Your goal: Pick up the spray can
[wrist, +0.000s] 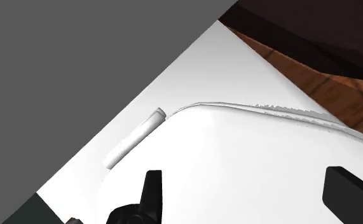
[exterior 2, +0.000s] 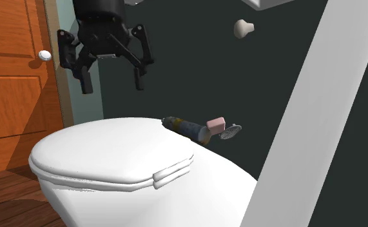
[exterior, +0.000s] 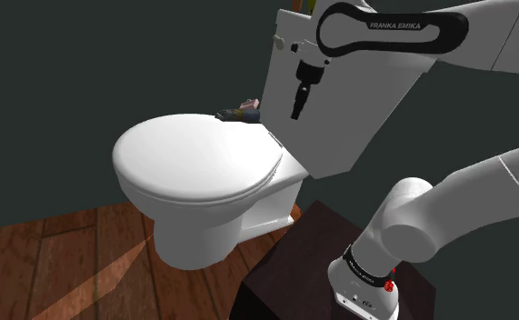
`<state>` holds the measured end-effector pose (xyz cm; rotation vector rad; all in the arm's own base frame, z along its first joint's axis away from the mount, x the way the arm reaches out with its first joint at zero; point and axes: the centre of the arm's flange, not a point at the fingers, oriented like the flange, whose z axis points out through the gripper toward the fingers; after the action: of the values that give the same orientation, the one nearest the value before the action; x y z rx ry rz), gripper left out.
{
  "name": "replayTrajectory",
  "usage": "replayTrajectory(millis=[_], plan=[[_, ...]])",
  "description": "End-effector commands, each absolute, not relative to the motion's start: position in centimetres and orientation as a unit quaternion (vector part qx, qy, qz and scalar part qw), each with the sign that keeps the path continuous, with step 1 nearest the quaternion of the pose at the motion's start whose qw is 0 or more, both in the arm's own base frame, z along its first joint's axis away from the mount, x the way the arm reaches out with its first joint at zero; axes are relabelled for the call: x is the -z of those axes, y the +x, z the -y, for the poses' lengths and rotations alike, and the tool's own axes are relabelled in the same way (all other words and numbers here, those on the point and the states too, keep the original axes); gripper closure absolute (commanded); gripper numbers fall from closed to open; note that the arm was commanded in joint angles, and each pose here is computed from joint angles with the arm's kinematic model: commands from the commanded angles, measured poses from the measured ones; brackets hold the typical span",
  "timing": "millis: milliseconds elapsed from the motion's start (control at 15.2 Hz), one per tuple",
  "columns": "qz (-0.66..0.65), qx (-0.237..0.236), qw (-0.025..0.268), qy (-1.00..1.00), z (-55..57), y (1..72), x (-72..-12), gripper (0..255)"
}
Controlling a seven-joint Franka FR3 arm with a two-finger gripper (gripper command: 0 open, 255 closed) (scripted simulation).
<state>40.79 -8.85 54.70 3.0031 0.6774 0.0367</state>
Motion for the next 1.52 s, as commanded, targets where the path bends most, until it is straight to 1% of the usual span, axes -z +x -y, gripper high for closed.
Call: replayTrajectory(millis=[0,594,1188,1452], plan=[[-0.252,-0.015,0.034,0.967,9.8,43.0,-53.8,0],[-0.384,-0.028,0.044,0.922,11.8,53.3,-49.5,0],[-0.508,-0.039,0.053,0.859,10.9,63.8,-45.4,0],[-0.515,-0.04,0.053,0.855,10.7,64.4,-43.6,0]])
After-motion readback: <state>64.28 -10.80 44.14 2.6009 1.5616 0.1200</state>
